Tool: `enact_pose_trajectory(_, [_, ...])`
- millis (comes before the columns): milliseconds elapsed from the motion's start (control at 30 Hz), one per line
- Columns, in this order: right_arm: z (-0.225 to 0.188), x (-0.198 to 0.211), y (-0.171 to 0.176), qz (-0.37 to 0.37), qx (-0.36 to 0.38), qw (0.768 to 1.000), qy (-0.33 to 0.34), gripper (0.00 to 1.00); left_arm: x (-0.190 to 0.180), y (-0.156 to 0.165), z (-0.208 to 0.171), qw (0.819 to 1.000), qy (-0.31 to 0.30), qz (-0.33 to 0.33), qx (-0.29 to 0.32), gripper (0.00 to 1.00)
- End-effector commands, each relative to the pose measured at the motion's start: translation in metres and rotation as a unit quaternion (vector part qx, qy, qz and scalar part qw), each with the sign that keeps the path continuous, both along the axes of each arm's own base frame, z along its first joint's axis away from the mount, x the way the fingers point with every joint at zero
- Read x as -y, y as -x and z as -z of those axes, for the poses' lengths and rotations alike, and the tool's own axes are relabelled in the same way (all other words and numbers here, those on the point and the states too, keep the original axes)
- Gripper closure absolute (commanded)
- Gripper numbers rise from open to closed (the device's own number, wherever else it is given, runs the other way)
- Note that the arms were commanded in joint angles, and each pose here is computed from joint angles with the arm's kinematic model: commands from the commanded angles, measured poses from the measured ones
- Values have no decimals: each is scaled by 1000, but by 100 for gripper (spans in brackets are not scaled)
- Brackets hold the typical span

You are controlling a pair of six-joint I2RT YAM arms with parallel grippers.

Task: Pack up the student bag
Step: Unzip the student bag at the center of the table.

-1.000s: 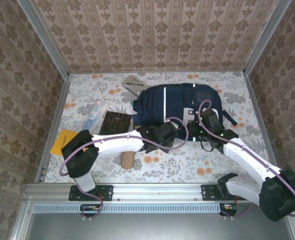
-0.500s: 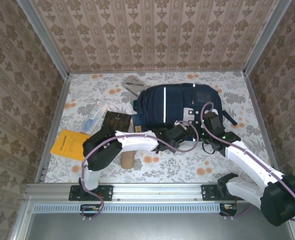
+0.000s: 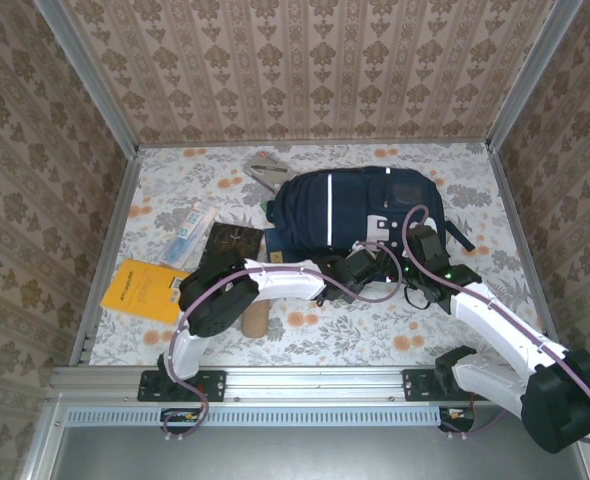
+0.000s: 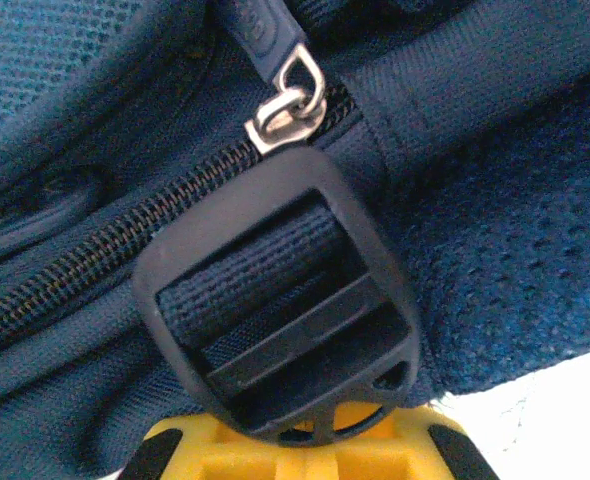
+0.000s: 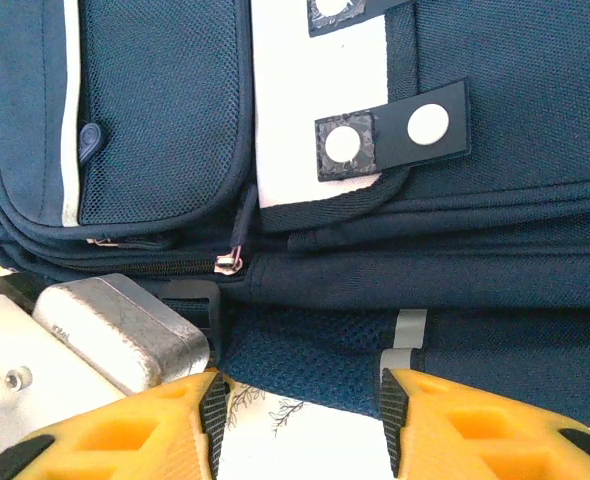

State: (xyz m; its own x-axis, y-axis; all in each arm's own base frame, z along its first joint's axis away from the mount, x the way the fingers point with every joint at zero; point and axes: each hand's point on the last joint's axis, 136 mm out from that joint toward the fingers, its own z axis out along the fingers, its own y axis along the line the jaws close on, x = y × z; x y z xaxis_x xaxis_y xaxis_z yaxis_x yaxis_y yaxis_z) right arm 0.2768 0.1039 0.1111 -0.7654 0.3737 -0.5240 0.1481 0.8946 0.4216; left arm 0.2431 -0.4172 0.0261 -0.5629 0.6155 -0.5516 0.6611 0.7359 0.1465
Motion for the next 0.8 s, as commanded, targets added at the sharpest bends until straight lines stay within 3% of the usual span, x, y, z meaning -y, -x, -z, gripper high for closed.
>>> enact_pose_trajectory(0, [3, 0, 11, 12, -22, 999, -21, 52, -13, -11, -5, 1000, -14, -21, 9, 100])
enact_pose_trajectory(200, [11, -7, 29, 73, -71, 989, -111, 46, -6, -6, -40, 999, 47, -9, 0, 100])
enact_pose_trajectory(367, [28, -15, 40, 142, -98, 962, -209, 40, 0, 3, -53, 997, 77, 5, -16, 100])
enact_pose_trajectory(567, [38, -8, 24, 207, -59, 941, -263, 33, 3, 13, -54, 995, 90, 18, -34, 100])
enact_pose_trajectory(767, [29, -5, 2, 226, -3, 930, -291, 27, 3, 17, -57, 995, 88, 24, -37, 100])
